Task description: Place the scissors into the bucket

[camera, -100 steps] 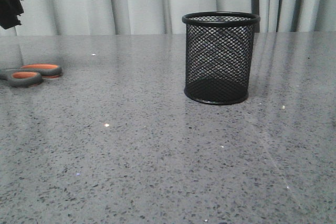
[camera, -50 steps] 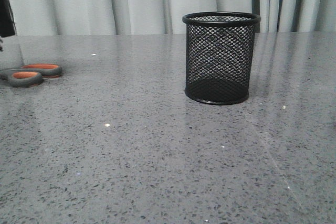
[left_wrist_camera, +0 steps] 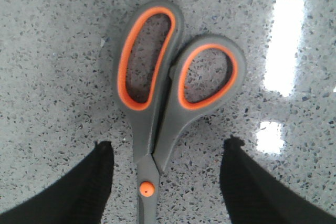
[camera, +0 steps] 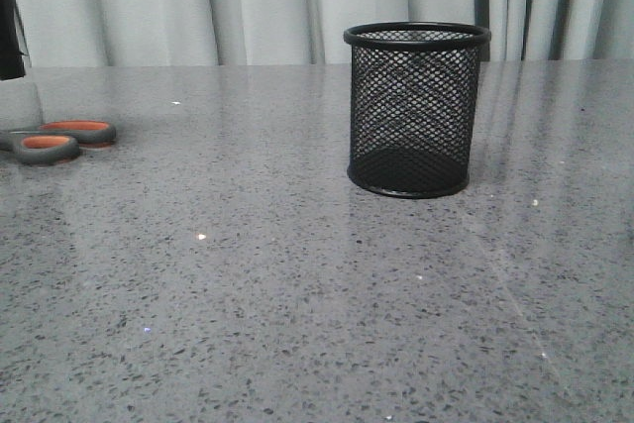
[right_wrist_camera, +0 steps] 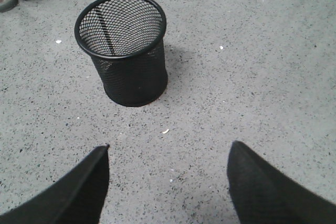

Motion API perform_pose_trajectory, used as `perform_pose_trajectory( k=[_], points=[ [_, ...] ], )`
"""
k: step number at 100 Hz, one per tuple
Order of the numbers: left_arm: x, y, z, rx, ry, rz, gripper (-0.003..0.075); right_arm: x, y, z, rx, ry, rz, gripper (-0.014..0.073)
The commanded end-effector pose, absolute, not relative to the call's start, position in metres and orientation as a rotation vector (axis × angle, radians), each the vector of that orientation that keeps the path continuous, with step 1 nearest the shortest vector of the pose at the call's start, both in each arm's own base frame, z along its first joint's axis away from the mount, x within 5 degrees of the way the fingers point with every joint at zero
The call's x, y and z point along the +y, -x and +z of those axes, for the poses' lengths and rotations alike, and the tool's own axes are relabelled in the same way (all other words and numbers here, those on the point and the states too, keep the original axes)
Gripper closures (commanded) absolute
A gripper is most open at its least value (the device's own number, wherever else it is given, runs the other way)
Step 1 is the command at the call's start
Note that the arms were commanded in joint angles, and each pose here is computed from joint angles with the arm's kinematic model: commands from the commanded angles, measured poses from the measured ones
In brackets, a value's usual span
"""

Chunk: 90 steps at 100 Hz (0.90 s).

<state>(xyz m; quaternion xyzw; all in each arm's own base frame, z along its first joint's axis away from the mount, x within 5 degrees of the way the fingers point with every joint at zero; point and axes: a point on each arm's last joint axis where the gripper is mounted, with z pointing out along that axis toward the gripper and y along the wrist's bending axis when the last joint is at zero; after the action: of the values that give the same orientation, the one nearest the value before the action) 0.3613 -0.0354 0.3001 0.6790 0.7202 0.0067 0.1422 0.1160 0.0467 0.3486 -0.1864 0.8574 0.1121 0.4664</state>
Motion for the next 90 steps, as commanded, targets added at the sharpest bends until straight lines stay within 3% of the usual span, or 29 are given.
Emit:
perform_pose_trajectory(
  k=[1,90],
  points=[
    [-0.039,-0.352,0.320,2.041,-1.960,0.021,0.0306,0.047,-0.120,0.364,2.007,0.445,0.269,0.0160],
    [-0.032,-0.372,0.293,2.079,-1.952,0.017,0.0306,0.047,-0.120,0.364,2.007,0.444,0.269,0.0160]
  ],
)
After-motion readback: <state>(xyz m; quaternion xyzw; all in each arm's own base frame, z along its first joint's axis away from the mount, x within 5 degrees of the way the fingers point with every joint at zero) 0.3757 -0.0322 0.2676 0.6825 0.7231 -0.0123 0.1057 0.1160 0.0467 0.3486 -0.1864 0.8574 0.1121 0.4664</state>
